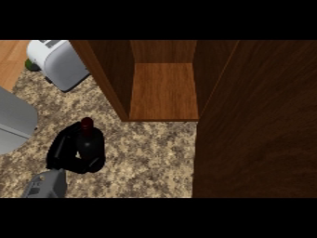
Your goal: Pick up the wine, place it into the cabinet and close the cabinet
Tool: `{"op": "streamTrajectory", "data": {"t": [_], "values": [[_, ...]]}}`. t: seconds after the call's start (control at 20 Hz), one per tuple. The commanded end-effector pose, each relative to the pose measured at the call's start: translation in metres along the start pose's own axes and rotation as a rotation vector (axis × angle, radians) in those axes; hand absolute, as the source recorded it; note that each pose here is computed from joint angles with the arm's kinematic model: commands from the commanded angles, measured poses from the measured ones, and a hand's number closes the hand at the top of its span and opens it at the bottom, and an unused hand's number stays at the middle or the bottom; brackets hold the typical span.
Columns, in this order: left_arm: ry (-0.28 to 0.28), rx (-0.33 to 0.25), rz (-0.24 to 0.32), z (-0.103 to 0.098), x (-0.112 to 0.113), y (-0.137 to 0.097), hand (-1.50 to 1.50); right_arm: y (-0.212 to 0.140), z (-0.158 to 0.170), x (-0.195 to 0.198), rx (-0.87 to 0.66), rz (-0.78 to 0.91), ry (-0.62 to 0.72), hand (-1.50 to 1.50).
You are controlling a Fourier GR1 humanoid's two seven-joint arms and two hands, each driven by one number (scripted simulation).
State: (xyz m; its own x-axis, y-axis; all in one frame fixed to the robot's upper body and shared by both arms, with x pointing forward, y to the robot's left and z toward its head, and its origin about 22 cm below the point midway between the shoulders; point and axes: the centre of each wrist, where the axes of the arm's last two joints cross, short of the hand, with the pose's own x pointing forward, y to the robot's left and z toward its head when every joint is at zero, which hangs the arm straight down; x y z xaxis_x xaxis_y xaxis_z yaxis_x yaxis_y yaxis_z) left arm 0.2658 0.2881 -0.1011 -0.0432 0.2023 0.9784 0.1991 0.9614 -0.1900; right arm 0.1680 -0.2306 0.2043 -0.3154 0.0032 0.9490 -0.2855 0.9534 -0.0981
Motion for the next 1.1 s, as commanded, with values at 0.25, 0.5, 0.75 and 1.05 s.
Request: {"op": "streamTrajectory", "data": {"t": [0.25,0.5,0.75,1.05], "values": [[-0.135,0.237,-0.105,0.077,-0.006,0.006,1.50,0.006,0.026,0.016,0.020,-0.039,-0.047,-1.50],[-0.243,0.236,-0.191,0.066,0.023,-0.009,1.50,0.003,0.019,0.018,0.019,-0.026,-0.056,-1.50],[-0.351,0.251,-0.194,0.067,0.048,-0.013,1.50,0.011,0.034,0.023,0.031,-0.022,-0.052,-1.50],[-0.327,0.140,-0.086,0.050,0.090,-0.041,1.50,0.004,0.024,0.015,0.039,-0.033,-0.063,-1.50]]}}
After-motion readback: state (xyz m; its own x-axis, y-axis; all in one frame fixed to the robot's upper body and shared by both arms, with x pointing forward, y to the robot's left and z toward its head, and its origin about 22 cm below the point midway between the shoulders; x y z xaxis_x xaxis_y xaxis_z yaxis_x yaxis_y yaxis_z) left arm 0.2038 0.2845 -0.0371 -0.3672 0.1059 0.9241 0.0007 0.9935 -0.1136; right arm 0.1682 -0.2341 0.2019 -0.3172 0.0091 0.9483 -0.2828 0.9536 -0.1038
